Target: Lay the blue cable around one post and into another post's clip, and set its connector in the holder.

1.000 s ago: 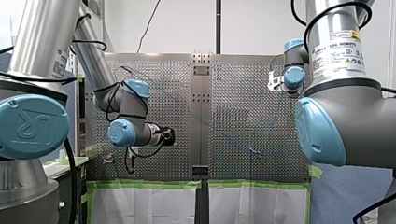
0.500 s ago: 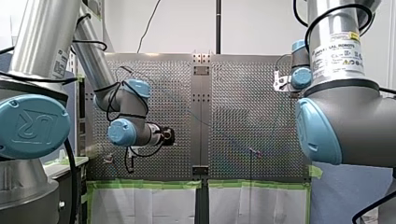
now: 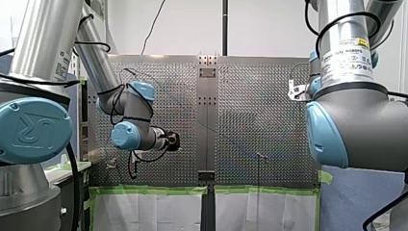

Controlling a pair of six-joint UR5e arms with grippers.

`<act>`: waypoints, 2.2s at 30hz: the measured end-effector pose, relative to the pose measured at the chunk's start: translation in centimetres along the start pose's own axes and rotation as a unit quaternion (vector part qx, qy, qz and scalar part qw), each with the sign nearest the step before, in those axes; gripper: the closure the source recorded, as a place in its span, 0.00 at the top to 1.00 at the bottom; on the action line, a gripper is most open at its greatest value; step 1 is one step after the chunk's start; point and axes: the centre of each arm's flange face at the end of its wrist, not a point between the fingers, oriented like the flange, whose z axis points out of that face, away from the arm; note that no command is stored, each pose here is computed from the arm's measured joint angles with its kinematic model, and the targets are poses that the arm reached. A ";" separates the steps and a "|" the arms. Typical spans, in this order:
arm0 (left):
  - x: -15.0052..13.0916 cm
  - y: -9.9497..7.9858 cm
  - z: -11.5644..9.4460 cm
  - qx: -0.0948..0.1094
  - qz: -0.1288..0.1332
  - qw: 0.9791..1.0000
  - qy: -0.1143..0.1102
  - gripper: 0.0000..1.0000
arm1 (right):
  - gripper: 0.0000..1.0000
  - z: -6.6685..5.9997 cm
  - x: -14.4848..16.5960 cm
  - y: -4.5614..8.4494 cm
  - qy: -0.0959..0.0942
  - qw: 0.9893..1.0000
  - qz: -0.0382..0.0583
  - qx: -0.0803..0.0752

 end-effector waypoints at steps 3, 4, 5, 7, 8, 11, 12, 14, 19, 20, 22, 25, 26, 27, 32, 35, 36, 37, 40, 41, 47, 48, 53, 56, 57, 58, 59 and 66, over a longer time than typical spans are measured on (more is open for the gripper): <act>0.0 0.0 0.0 -0.001 0.000 1.000 0.000 1.00 | 0.00 0.4 0.4 0.5 0.007 1.000 0.001 0.009; 0.0 0.1 0.1 -0.001 0.000 1.000 -0.001 1.00 | 0.00 0.5 0.6 0.7 0.010 1.000 0.002 0.011; 0.0 0.1 0.1 -0.001 0.000 1.000 -0.001 1.00 | 0.00 0.6 0.7 0.8 0.012 1.000 0.004 0.013; -0.1 0.1 0.1 -0.003 0.000 1.000 -0.001 1.00 | 0.00 0.8 0.9 1.3 0.017 1.000 0.008 0.017; -0.1 0.1 0.1 -0.003 0.000 1.000 -0.001 1.00 | 0.00 0.9 0.9 1.5 0.019 1.000 0.011 0.018; -0.1 0.2 0.2 -0.004 0.002 1.000 0.000 1.00 | 0.00 1.0 0.9 2.0 0.020 0.999 0.016 0.024; -0.1 0.2 0.2 -0.004 0.003 1.000 0.000 1.00 | 0.00 1.0 0.9 2.2 0.020 0.999 0.016 0.026; -0.1 0.2 0.2 -0.004 0.007 1.000 -0.001 1.00 | 0.00 1.0 0.8 2.5 0.019 0.999 0.017 0.032; -0.2 0.1 0.3 -0.002 0.016 1.000 -0.008 1.00 | 0.00 1.0 0.5 2.9 0.016 0.999 0.017 0.048; -0.3 0.1 0.3 -0.002 0.017 1.000 -0.010 1.00 | 0.00 1.1 0.4 3.0 0.015 0.998 0.017 0.051; -0.4 0.0 0.4 -0.001 0.017 1.000 -0.017 1.00 | 0.00 1.1 0.2 3.0 0.012 0.998 0.017 0.058; -0.6 0.1 0.6 -0.007 0.016 1.000 -0.026 1.00 | 0.00 1.1 -0.2 2.9 0.009 0.997 0.017 0.070; -0.6 0.2 0.6 -0.010 0.016 0.999 -0.028 1.00 | 0.00 1.1 -0.2 2.8 0.009 0.997 0.017 0.074; -0.7 0.3 0.6 -0.015 0.015 0.999 -0.031 1.00 | 0.00 1.1 -0.3 2.8 0.009 0.997 0.018 0.077; -0.9 0.5 0.7 -0.028 0.014 0.999 -0.038 1.00 | 0.00 1.3 -0.6 2.7 0.010 0.995 0.020 0.094; -0.9 0.6 0.8 -0.031 0.014 0.999 -0.039 1.00 | 0.00 1.3 -0.7 2.7 0.010 0.994 0.020 0.103; -0.9 0.6 0.8 -0.031 0.014 0.999 -0.039 1.00 | 0.00 1.3 -0.8 2.7 0.009 0.994 0.021 0.106; -0.9 0.6 0.8 -0.031 0.014 0.999 -0.039 1.00 | 0.00 1.3 -0.8 2.8 0.009 0.994 0.021 0.110; -0.9 0.6 0.8 -0.031 0.014 0.999 -0.039 1.00 | 0.00 1.3 -0.9 2.8 0.009 0.993 0.022 0.119; -0.9 0.6 0.8 -0.031 0.014 0.999 -0.038 1.00 | 0.00 1.3 -0.9 2.8 0.010 0.992 0.022 0.122; -0.9 0.6 0.7 -0.031 0.014 0.999 -0.037 1.00 | 0.00 1.7 -1.4 3.1 0.012 0.989 0.029 0.143; -0.9 0.6 0.7 -0.031 0.015 0.999 -0.037 1.00 | 0.00 1.7 -1.5 3.1 0.012 0.989 0.030 0.146; -0.9 0.6 0.8 -0.031 0.014 0.999 -0.038 1.00 | 0.00 2.1 -1.6 3.1 0.011 0.986 0.031 0.164; -0.9 0.6 0.8 -0.031 0.014 0.999 -0.039 1.00 | 0.00 2.2 -1.5 3.1 0.012 0.984 0.031 0.173; -0.9 0.6 0.8 -0.031 0.014 0.999 -0.039 1.00 | 0.00 2.3 -1.5 3.1 0.012 0.984 0.031 0.174; -0.9 0.6 0.8 -0.031 0.014 0.999 -0.039 1.00 | 0.00 2.4 -1.4 3.1 0.013 0.984 0.032 0.175; -0.9 0.6 0.8 -0.031 0.014 0.999 -0.039 1.00 | 0.00 2.4 -1.3 3.1 0.014 0.984 0.032 0.175; -0.9 0.6 0.8 -0.031 0.014 0.999 -0.038 1.00 | 0.00 2.7 -0.7 3.5 0.015 0.984 0.034 0.175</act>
